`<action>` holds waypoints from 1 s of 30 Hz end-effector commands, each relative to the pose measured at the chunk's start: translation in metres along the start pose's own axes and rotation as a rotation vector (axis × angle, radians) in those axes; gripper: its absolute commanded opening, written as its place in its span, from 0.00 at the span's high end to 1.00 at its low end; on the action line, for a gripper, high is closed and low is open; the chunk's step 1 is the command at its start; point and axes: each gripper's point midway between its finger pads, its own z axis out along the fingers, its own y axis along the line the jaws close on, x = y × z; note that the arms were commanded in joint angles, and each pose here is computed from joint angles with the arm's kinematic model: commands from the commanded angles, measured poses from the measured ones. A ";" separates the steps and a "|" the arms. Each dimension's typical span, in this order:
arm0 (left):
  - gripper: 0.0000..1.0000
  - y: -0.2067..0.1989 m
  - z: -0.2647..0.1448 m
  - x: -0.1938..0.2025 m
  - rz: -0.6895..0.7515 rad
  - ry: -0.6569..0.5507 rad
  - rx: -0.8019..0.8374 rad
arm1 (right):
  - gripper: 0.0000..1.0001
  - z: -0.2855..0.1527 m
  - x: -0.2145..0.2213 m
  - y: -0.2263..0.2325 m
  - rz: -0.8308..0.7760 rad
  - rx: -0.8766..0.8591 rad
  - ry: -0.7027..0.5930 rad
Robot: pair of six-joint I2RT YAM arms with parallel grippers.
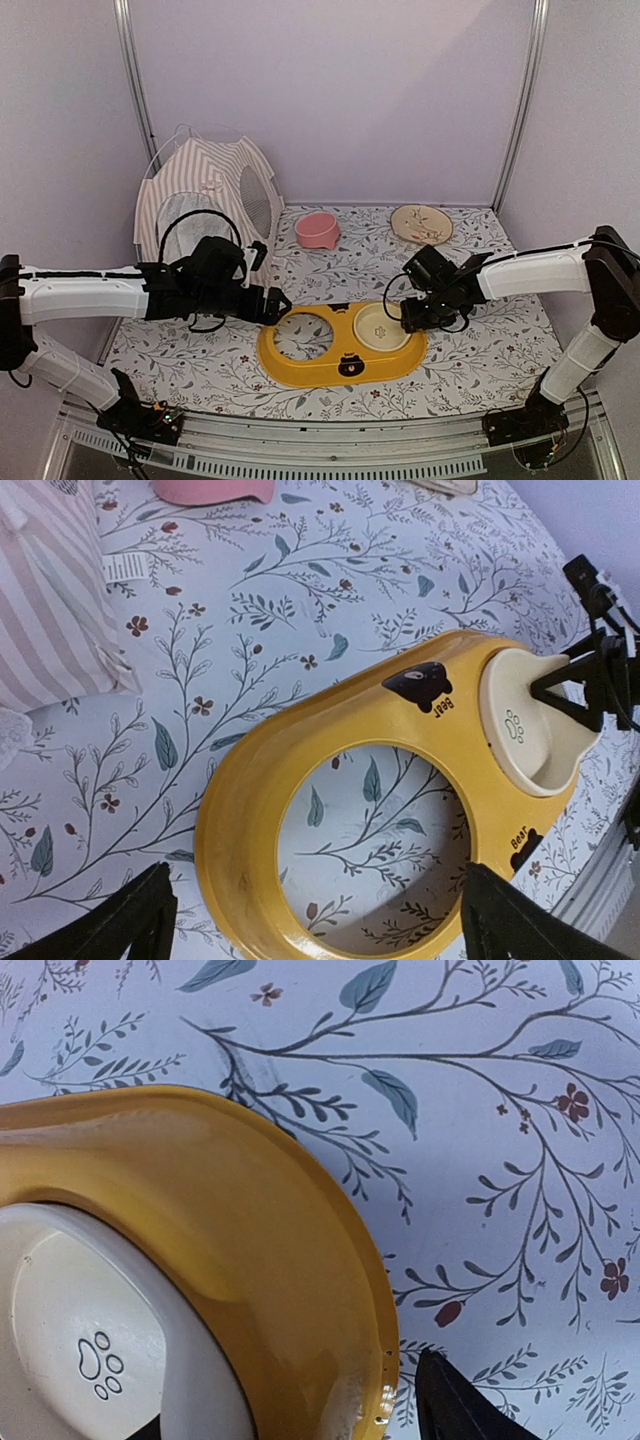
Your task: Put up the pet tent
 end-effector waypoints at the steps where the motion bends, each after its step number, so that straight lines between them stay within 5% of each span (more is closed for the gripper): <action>1: 0.00 -0.006 0.004 -0.021 0.029 -0.023 0.003 | 0.36 -0.005 -0.002 -0.038 0.061 0.069 -0.015; 15: 0.00 -0.022 0.043 -0.084 0.085 -0.040 -0.012 | 0.32 -0.012 0.002 -0.098 0.238 0.106 -0.039; 30: 0.01 0.046 0.138 -0.165 0.092 -0.009 -0.147 | 0.14 -0.092 -0.059 -0.079 0.257 -0.070 -0.250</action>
